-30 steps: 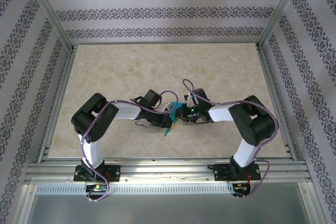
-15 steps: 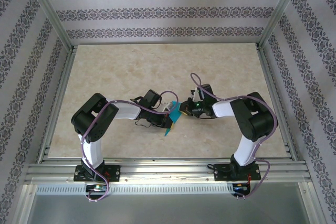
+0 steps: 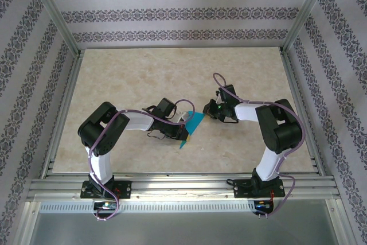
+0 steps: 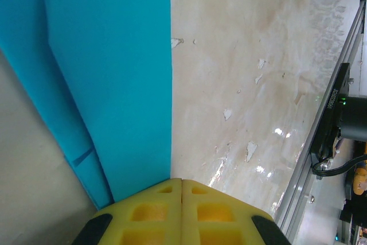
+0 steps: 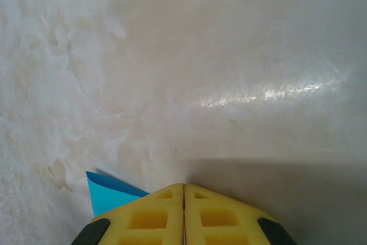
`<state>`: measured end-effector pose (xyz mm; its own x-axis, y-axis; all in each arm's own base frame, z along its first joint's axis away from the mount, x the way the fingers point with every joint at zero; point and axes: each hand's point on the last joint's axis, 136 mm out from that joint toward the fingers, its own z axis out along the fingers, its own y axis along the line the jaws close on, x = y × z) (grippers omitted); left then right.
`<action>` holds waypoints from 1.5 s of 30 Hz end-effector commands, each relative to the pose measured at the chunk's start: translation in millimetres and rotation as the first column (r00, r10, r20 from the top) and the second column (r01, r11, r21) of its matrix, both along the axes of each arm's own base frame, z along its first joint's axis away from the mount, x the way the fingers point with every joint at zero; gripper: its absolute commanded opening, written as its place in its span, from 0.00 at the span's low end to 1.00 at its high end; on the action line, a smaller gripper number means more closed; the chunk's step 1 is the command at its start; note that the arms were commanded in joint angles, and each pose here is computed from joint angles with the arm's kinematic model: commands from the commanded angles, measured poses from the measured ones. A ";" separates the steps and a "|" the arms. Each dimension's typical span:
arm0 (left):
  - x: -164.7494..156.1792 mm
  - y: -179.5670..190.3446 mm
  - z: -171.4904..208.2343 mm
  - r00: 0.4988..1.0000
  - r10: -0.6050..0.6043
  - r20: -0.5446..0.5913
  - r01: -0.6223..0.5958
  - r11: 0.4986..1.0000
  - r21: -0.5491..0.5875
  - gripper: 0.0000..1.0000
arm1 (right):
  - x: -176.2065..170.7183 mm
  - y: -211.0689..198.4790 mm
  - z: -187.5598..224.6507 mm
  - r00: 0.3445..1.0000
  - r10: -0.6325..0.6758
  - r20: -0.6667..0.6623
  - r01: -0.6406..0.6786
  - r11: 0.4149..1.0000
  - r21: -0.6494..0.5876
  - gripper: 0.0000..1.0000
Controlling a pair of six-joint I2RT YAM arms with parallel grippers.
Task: Fold a paper plane with a square sheet of paper (pick it up from the middle)
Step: Fold the wing for the fifth time at the center of the table.
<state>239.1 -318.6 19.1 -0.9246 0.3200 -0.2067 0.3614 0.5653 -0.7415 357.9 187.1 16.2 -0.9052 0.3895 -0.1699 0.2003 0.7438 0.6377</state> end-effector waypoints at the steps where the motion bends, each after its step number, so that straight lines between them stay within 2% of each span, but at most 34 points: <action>1: -39.5 35.3 -39.3 0.986 0.013 -0.167 0.016 0.986 0.168 0.00 | 14.0 -19.3 16.3 0.998 -0.030 0.048 0.034 0.996 -0.087 0.09; 7: -38.7 34.8 -39.0 0.986 0.015 -0.164 0.012 0.986 0.165 0.00 | 8.9 -26.7 63.3 0.985 -0.055 0.164 0.069 0.994 -0.085 0.09; 11: -36.6 33.6 -38.4 0.987 0.021 -0.161 0.006 0.987 0.163 0.00 | -13.0 -0.5 76.8 0.977 0.011 0.212 -0.003 0.999 -0.039 0.10; 15: -35.9 32.7 -37.7 0.987 0.023 -0.160 0.003 0.987 0.161 0.00 | -41.0 35.9 59.1 0.987 0.097 0.130 -0.105 0.993 0.054 0.08; 19: -36.1 33.1 -37.8 0.987 0.026 -0.160 0.000 0.987 0.160 0.00 | -59.0 57.7 41.2 0.985 0.150 0.082 -0.155 0.986 0.061 0.06; 27: -34.5 31.8 -35.8 0.988 0.030 -0.153 -0.007 0.988 0.151 0.00 | -65.7 79.0 19.8 0.984 0.172 0.041 -0.176 0.977 0.122 0.04; 34: -35.4 27.3 -23.7 0.988 0.018 -0.155 0.000 0.994 0.112 0.00 | -78.3 50.6 -26.2 0.990 0.112 -0.087 -0.115 0.993 -0.026 0.00; 38: -41.2 26.2 -12.1 0.985 -0.005 -0.172 0.020 0.996 0.087 0.00 | -79.4 45.3 -31.3 0.990 0.106 -0.097 -0.111 0.993 -0.042 0.00; 45: -58.9 41.5 -11.1 0.978 -0.006 -0.208 0.035 0.990 0.137 0.00 | -77.7 42.5 -33.7 0.989 0.104 -0.102 -0.110 0.992 -0.054 0.00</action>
<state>213.6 -300.5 19.8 -0.9374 0.3298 -0.1117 0.3003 0.6037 -0.7385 289.1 254.0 14.4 -0.9588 0.2551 -0.1250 0.1049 0.7268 0.6788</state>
